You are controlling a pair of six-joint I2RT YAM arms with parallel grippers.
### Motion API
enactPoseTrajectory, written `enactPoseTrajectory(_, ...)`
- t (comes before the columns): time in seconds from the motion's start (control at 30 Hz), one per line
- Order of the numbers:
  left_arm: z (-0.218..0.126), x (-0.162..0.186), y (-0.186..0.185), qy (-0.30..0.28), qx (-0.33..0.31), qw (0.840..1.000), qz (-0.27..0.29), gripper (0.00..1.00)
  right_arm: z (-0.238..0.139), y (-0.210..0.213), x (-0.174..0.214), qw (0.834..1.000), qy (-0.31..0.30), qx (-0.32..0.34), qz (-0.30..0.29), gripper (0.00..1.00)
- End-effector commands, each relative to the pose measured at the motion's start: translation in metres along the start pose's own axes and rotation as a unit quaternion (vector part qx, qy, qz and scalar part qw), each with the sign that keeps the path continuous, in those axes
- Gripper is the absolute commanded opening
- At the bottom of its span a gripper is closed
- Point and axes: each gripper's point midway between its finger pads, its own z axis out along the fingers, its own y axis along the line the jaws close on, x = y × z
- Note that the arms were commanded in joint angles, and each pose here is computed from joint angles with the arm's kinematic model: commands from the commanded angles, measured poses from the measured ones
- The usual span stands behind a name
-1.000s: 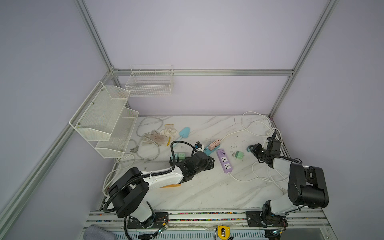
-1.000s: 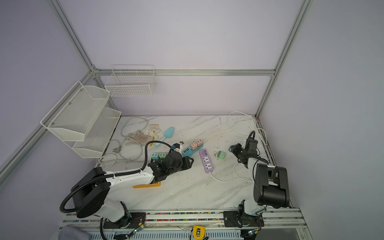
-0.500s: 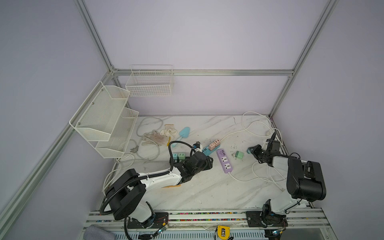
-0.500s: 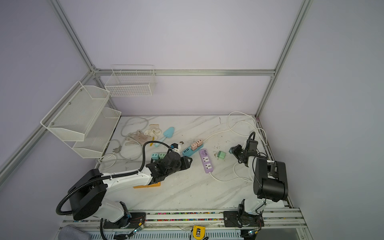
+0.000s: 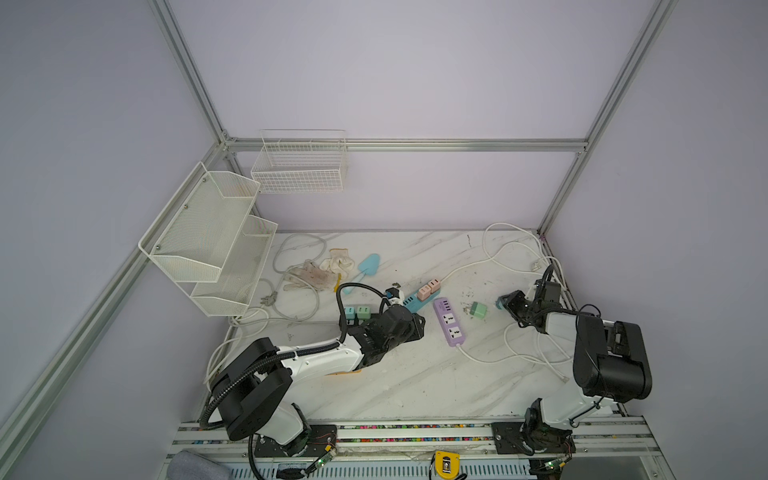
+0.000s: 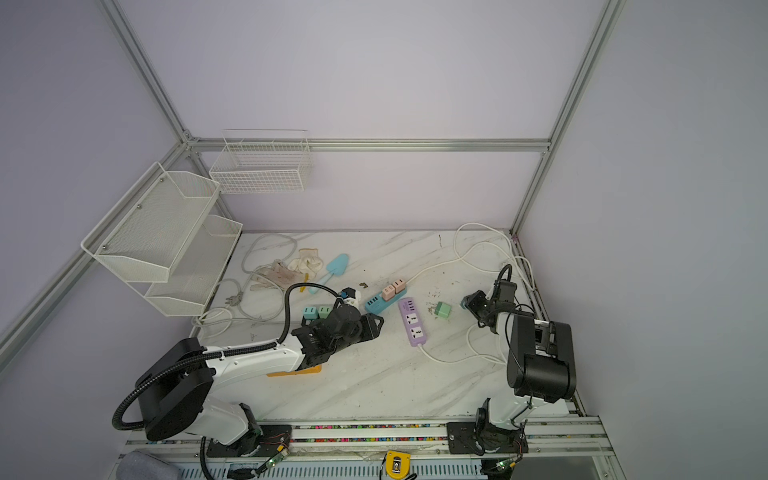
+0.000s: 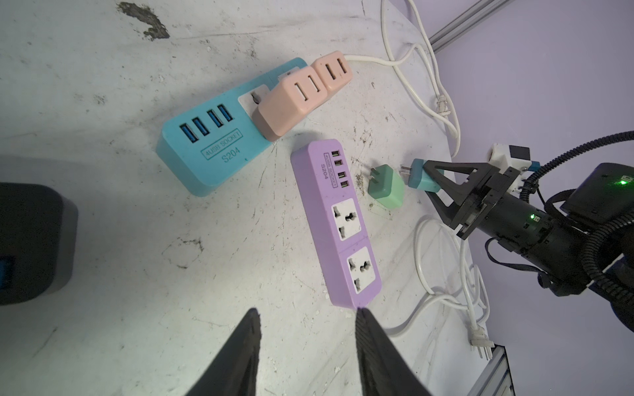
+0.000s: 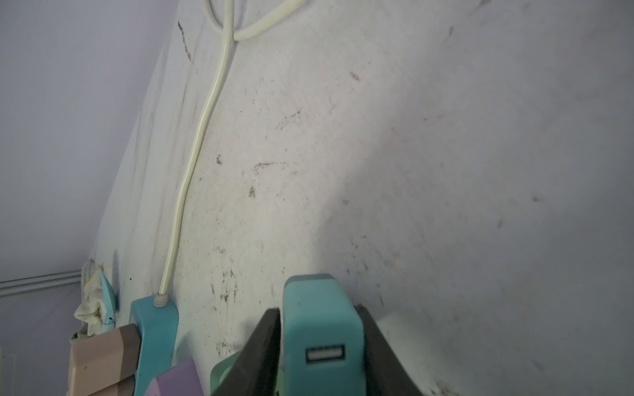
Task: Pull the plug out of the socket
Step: 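Carry the teal plug away and set it beside the green plug, then open the right gripper and draw it back while the left gripper approaches the pink plugs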
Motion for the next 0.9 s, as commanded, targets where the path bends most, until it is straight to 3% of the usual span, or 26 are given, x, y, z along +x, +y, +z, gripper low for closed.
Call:
enactPoseTrajectory(0.0,-0.005,-0.002,0.004,-0.007,0.006,1.0,0.012,0.46,-0.007,0.002,-0.012,1.0,-0.016,0.013,-0.009,0.43)
enactPoseTrajectory(0.4,-0.014,-0.009,0.009,-0.017,0.004,1.0,0.014,0.47,-0.031,0.012,-0.019,0.998,-0.029,0.027,-0.04,0.63)
enactPoseTrajectory(0.6,-0.027,-0.019,0.01,-0.029,0.003,0.999,0.021,0.48,-0.059,0.046,-0.013,0.997,-0.035,0.0,-0.075,0.71)
enactPoseTrajectory(0.87,-0.034,-0.027,0.022,-0.031,-0.017,0.999,0.035,0.49,-0.069,0.112,0.045,0.987,0.012,-0.044,-0.154,0.76)
